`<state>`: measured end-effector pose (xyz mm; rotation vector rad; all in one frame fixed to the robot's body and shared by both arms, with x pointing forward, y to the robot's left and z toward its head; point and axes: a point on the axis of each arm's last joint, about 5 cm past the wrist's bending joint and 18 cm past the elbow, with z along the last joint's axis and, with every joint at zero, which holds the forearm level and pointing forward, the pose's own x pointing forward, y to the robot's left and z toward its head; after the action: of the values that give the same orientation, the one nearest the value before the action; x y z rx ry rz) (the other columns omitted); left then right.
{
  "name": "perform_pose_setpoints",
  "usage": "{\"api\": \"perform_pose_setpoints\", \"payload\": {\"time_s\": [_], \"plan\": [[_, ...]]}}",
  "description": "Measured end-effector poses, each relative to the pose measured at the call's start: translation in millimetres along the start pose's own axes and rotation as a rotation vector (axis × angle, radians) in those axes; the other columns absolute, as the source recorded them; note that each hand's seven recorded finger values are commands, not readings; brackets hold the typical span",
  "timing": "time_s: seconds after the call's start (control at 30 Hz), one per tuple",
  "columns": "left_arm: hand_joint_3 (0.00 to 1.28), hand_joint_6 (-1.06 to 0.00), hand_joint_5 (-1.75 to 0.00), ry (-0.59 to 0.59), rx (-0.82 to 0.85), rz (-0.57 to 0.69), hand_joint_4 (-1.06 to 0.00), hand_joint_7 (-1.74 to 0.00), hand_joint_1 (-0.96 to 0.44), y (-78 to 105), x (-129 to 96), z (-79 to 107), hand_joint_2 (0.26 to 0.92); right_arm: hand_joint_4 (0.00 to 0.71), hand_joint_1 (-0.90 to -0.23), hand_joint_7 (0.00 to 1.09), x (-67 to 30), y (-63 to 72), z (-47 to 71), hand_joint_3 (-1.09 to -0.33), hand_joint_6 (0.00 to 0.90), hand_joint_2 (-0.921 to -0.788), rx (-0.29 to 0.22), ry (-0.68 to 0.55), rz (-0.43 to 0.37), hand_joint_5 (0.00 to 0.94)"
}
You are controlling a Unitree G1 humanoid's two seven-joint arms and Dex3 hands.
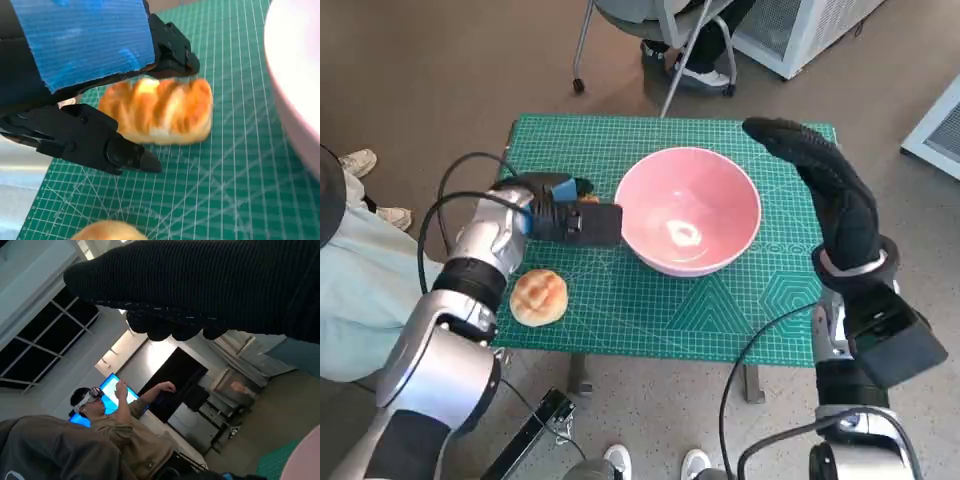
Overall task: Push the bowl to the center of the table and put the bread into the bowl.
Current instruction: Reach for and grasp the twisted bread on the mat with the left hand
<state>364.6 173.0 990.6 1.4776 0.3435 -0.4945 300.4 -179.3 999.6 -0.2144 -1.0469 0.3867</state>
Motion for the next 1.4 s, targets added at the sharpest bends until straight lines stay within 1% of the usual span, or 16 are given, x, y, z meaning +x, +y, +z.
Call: {"api": "perform_pose_setpoints", "payload": {"time_s": [0.03,0.07,0.1,0.2,0.27,0.4,0.5,0.73,0.87,0.97,1.13,1.23,1.4], "plan": [[0.11,-0.56,-1.01,-0.003,-0.001,0.007,-0.65,-0.99,-0.02,0.9,-1,-1.0,0.918,0.329,-0.703,0.9,-0.1,0.0,0.0,-0.788,-0.001,-0.921,0.003,0.002,-0.002,0.0],[0.1,-0.58,-1.08,-0.007,-0.003,0.012,-0.66,-1.05,-0.01,1.9,-1,-1.9,0.919,0.329,-0.703,0.9,-0.2,-0.2,0.0,-0.787,-0.001,-0.921,0.007,0.003,-0.006,0.0],[0.09,-0.59,-1.12,-0.012,-0.009,0.017,-0.67,-1.09,-0.01,3.2,-2,-3.5,0.919,0.329,-0.703,0.9,-0.4,-0.4,0.0,-0.786,-0.001,-0.921,0.011,0.003,-0.011,0.0],[0.08,-0.61,-1.15,-0.032,-0.047,0.039,-0.68,-1.14,0.0,6.5,-4,-8.7,0.92,0.329,-0.703,0.89,-0.9,-1.0,0.0,-0.784,-0.001,-0.921,0.021,0.005,-0.023,0.0],[0.08,-0.61,-1.16,-0.049,-0.086,0.078,-0.69,-1.16,0.0,8.9,-6,-12.6,0.92,0.328,-0.703,0.89,-1.6,-1.0,-0.1,-0.784,-0.001,-0.921,0.025,0.009,-0.025,0.0],[0.08,-0.6,-1.14,-0.092,-0.158,0.199,-0.69,-1.2,0.0,15.8,-10,-17.8,0.921,0.328,-0.703,0.89,-2.0,-0.6,-0.1,-0.785,-0.001,-0.921,0.03,0.015,-0.024,0.0],[0.08,-0.59,-1.14,-0.135,-0.196,0.31,-0.69,-1.22,0.0,25.5,-14,-18.1,0.92,0.328,-0.703,0.89,-1.5,-0.2,0.1,-0.786,-0.001,-0.921,0.032,0.016,-0.021,0.0],[0.08,-0.6,-1.12,-0.28,-0.245,0.578,-0.68,-1.24,0.0,59.8,-29,-7.4,0.92,0.327,-0.702,0.9,-0.4,1.2,0.0,-0.787,-0.001,-0.921,0.039,0.017,-0.016,0.0],[0.08,-0.61,-1.12,-0.39,-0.269,0.717,-0.68,-1.23,0.0,80.0,-40,4.3,0.92,0.327,-0.697,0.89,-0.5,1.3,-0.2,-0.788,-0.001,-0.921,0.04,0.019,-0.014,0.0],[0.07,-0.62,-1.11,-0.481,-0.275,0.782,-0.69,-1.23,0.0,90.9,-47,15.1,0.92,0.328,-0.697,0.89,-0.5,1.4,-0.3,-0.789,-0.001,-0.921,0.04,0.02,-0.013,0.0],[0.07,-0.62,-1.11,-0.616,-0.249,0.81,-0.69,-1.22,0.0,96.5,-52,30.5,0.921,0.328,-0.697,0.88,-0.5,1.6,-0.3,-0.789,-0.001,-0.921,0.041,0.02,-0.011,0.0],[0.07,-0.63,-1.12,-0.666,-0.225,0.776,-0.69,-1.21,0.0,94.9,-51,38.6,0.921,0.328,-0.696,0.88,-0.5,1.6,-0.3,-0.789,-0.001,-0.921,0.04,0.02,-0.011,0.0],[0.07,-0.63,-1.13,-0.716,-0.181,0.708,-0.69,-1.2,0.0,92.6,-50,49.2,0.921,0.328,-0.697,0.87,-0.4,1.4,-0.2,-0.788,-0.001,-0.921,0.041,0.018,-0.009,0.0]]}}
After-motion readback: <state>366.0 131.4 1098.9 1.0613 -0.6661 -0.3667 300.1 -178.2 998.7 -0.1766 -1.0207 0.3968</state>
